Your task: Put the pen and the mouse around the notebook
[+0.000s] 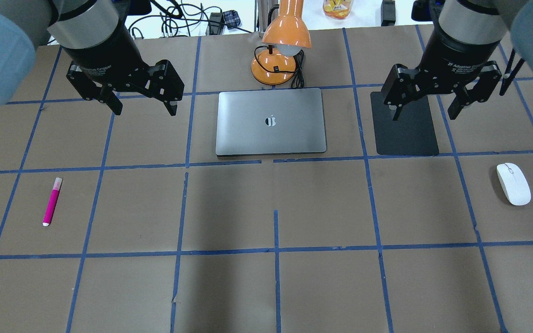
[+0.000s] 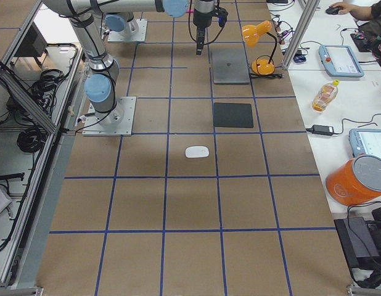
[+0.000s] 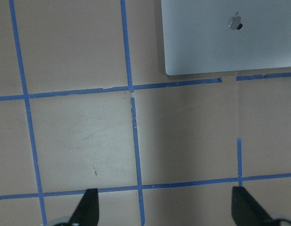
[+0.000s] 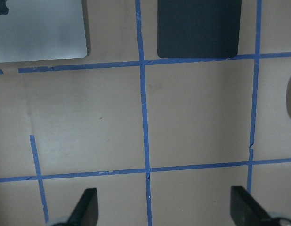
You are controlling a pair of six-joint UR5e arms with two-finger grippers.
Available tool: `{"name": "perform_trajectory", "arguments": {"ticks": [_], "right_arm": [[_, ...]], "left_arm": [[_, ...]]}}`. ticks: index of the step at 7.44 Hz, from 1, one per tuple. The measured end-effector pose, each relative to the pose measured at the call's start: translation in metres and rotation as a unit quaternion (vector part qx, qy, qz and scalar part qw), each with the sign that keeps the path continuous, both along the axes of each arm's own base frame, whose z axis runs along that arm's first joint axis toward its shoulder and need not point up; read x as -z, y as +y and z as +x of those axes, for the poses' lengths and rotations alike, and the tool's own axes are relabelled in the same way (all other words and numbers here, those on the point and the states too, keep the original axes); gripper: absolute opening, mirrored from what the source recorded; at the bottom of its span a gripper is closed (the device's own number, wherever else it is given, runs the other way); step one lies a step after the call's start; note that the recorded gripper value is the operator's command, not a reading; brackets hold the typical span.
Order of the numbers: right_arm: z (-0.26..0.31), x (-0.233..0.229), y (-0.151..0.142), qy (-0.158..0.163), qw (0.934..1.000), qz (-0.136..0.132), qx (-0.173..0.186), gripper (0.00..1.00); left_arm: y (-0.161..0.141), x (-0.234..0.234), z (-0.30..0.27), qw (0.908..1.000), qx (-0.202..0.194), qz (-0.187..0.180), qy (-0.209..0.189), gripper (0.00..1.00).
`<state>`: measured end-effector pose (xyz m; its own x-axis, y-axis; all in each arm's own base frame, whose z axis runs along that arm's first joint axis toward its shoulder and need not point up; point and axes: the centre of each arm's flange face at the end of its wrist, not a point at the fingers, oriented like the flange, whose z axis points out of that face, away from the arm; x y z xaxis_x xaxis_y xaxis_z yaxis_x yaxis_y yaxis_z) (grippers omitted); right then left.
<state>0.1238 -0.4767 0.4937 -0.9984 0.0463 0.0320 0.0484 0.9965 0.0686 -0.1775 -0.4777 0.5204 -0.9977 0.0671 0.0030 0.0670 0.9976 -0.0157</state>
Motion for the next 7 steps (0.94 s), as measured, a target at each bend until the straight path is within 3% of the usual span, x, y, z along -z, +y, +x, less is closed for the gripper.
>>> {"name": "perform_trajectory", "arguments": {"ticks": [3,5,7], "right_arm": [[-0.001,-0.001,0.000,0.004,1.0000,-0.003,0.000,1.00],[-0.009,0.001,-0.005,0.007,0.9999,-0.005,0.007,1.00],[-0.057,0.008,-0.016,0.007,0.9992,0.002,0.039,1.00]], "left_arm": [[-0.002,-0.004,0.014,0.9999,-0.009,-0.004,0.001,1.00],[-0.008,-0.006,0.062,0.9991,-0.041,0.004,-0.006,1.00],[-0.014,0.009,0.145,0.9979,-0.055,0.034,-0.004,1.00]]}}
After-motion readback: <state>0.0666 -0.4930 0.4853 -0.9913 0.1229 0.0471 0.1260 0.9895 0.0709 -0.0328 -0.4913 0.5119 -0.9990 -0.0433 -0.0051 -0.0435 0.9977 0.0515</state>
